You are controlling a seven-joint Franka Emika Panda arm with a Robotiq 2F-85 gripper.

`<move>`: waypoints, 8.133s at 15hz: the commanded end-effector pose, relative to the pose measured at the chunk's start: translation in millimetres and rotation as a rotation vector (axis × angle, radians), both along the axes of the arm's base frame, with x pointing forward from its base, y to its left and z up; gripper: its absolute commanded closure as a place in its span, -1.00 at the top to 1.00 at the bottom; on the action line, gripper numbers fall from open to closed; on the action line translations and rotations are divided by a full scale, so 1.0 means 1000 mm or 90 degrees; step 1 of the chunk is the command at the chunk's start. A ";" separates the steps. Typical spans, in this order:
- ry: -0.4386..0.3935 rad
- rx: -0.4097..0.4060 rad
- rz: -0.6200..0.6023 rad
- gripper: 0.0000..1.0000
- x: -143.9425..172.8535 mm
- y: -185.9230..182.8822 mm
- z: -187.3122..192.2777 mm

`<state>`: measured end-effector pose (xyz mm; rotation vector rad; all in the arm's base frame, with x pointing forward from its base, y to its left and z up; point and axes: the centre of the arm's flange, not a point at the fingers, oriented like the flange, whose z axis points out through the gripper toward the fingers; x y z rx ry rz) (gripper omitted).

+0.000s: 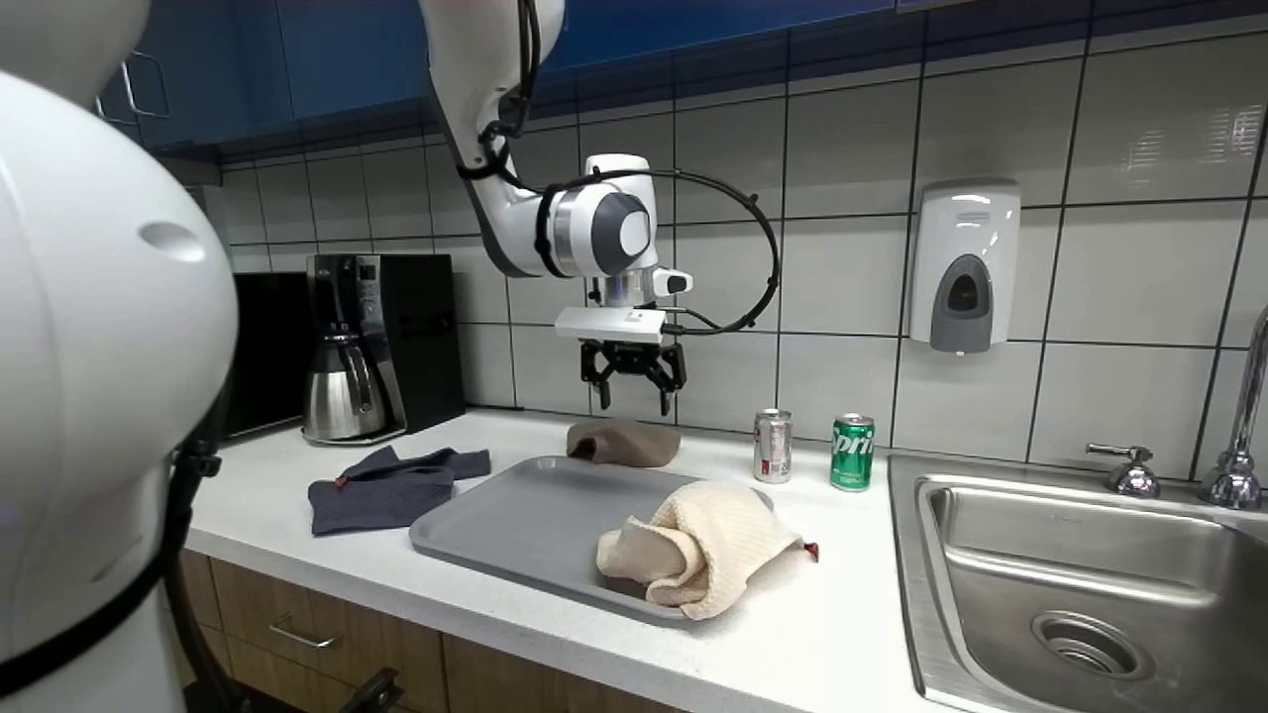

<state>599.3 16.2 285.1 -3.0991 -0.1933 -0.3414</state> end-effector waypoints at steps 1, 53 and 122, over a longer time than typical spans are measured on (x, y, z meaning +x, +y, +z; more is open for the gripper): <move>-0.011 -0.011 0.000 1.00 0.029 0.015 -0.005; 0.044 -0.024 0.048 -0.94 0.095 0.078 -0.091; 0.091 -0.084 -0.021 -0.24 -0.081 -0.012 -0.065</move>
